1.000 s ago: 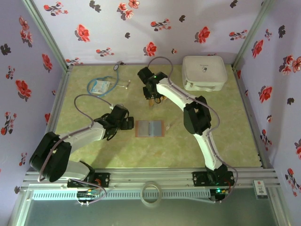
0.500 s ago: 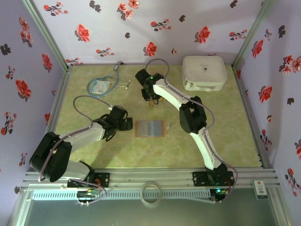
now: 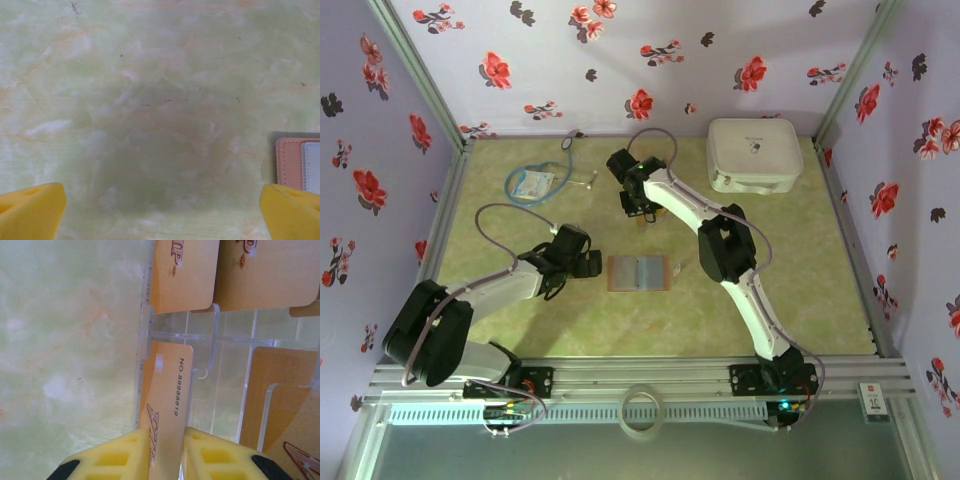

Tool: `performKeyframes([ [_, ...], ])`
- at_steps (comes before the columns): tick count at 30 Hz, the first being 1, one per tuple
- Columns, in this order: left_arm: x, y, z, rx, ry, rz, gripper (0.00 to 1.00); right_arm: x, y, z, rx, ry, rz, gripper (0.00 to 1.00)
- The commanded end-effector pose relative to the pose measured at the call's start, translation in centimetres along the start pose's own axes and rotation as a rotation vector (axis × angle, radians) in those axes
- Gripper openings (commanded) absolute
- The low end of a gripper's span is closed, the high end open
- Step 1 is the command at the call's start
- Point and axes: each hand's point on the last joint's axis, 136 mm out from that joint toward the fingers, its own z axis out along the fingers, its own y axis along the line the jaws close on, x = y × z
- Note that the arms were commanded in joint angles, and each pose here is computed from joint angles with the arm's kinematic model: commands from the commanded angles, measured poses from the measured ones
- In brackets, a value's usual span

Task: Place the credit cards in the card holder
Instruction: Pick up the credit card from the storage box.

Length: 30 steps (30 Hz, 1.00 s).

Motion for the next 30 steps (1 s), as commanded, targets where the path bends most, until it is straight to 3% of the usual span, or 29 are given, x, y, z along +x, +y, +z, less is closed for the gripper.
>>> performKeyframes([
  [1, 0.1, 0.3, 0.1, 0.003, -0.005, 0.007, 1.0, 0.2, 0.4, 0.1, -0.008, 0.015, -0.005, 0.23],
  [23, 0.3, 0.3, 0.0, 0.007, 0.0, 0.002, 1.0, -0.9, 0.4, -0.5, -0.041, -0.003, 0.028, 0.17],
  [30, 0.4, 0.3, 0.0, 0.006, 0.004, 0.001, 1.0, -0.8, 0.5, -0.3, -0.065, 0.008, 0.041, 0.08],
])
